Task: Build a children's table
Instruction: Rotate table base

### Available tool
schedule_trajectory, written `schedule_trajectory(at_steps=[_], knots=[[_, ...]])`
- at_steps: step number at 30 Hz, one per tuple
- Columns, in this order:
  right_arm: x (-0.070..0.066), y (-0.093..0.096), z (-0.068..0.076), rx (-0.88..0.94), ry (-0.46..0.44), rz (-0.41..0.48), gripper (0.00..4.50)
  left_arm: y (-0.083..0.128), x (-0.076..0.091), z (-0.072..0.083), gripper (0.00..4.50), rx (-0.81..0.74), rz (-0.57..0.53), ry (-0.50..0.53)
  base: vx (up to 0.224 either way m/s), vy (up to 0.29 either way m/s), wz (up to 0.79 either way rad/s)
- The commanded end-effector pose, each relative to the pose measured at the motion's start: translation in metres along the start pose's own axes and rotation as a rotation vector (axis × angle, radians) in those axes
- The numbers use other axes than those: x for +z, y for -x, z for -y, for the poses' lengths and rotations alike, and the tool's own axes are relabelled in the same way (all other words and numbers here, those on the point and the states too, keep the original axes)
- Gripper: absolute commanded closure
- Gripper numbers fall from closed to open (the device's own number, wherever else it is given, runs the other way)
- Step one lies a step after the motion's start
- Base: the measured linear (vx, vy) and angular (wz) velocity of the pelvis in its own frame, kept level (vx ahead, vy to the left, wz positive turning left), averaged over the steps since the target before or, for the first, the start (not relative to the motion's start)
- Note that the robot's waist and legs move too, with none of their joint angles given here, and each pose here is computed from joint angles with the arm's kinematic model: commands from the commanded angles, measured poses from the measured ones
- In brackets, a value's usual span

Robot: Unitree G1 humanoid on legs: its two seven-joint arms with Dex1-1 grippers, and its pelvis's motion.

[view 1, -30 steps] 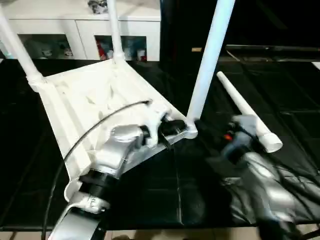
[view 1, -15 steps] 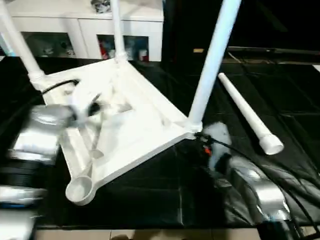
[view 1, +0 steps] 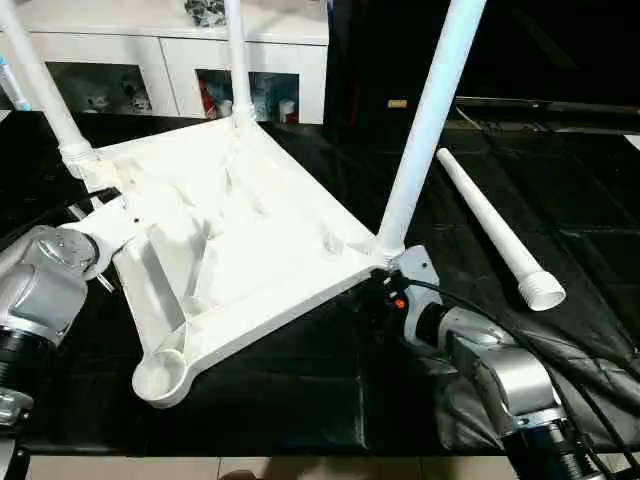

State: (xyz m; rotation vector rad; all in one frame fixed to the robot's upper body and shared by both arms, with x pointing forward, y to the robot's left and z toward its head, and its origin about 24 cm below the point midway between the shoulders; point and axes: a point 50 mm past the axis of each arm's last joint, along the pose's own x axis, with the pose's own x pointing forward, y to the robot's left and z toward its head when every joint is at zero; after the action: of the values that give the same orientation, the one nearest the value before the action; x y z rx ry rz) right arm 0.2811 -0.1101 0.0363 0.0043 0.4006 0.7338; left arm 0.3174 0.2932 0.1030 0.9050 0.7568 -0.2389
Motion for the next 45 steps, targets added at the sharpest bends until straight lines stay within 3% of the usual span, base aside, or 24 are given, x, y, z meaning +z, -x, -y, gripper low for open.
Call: schedule_trajectory(at_steps=[1,7,10,14,17,19,29,35,38,42,45], knots=[[-0.002,-0.002,0.006,-0.037,0.003,-0.026,0.00,-0.001,0.005,0.014,4.39,-0.108,0.027,0.010,0.000,0.000,0.00],[-0.003,-0.014,0.014,-0.083,0.025,-0.056,0.00,0.004,0.005,0.045,4.39,-0.377,0.034,-0.081,0.000,0.000,0.00],[-0.001,-0.018,0.015,-0.087,0.029,-0.058,0.00,0.008,0.005,0.052,4.39,-0.442,0.042,-0.092,0.000,0.000,0.00],[0.008,-0.035,0.018,-0.086,0.056,-0.045,0.00,0.025,0.023,0.083,4.39,-0.734,0.173,-0.121,0.000,0.000,0.00],[0.014,-0.041,0.020,-0.094,0.068,-0.038,0.00,0.032,0.036,0.097,4.39,-0.839,0.245,-0.103,0.000,0.000,0.00],[0.016,-0.042,0.022,-0.099,0.072,-0.033,0.00,0.033,0.039,0.101,4.39,-0.861,0.264,-0.104,0.000,0.000,0.00],[0.019,-0.045,0.032,-0.141,0.078,-0.014,0.00,0.034,0.095,0.129,4.39,-0.941,0.464,-0.101,0.000,0.000,0.00],[0.015,-0.040,0.038,-0.184,0.063,-0.009,0.00,0.024,0.123,0.143,4.39,-0.883,0.533,-0.101,0.000,0.000,0.00],[0.015,-0.036,0.044,-0.224,0.063,0.002,0.00,0.016,0.139,0.144,4.39,-0.796,0.582,-0.044,0.000,0.000,0.00],[0.026,-0.027,0.057,-0.290,0.099,0.028,0.00,0.014,0.146,0.142,4.39,-0.750,0.609,-0.025,0.000,0.000,0.00],[0.045,-0.016,0.074,-0.358,0.112,0.066,0.00,0.021,0.145,0.133,4.39,-0.775,0.627,0.008,0.000,0.000,0.00]])
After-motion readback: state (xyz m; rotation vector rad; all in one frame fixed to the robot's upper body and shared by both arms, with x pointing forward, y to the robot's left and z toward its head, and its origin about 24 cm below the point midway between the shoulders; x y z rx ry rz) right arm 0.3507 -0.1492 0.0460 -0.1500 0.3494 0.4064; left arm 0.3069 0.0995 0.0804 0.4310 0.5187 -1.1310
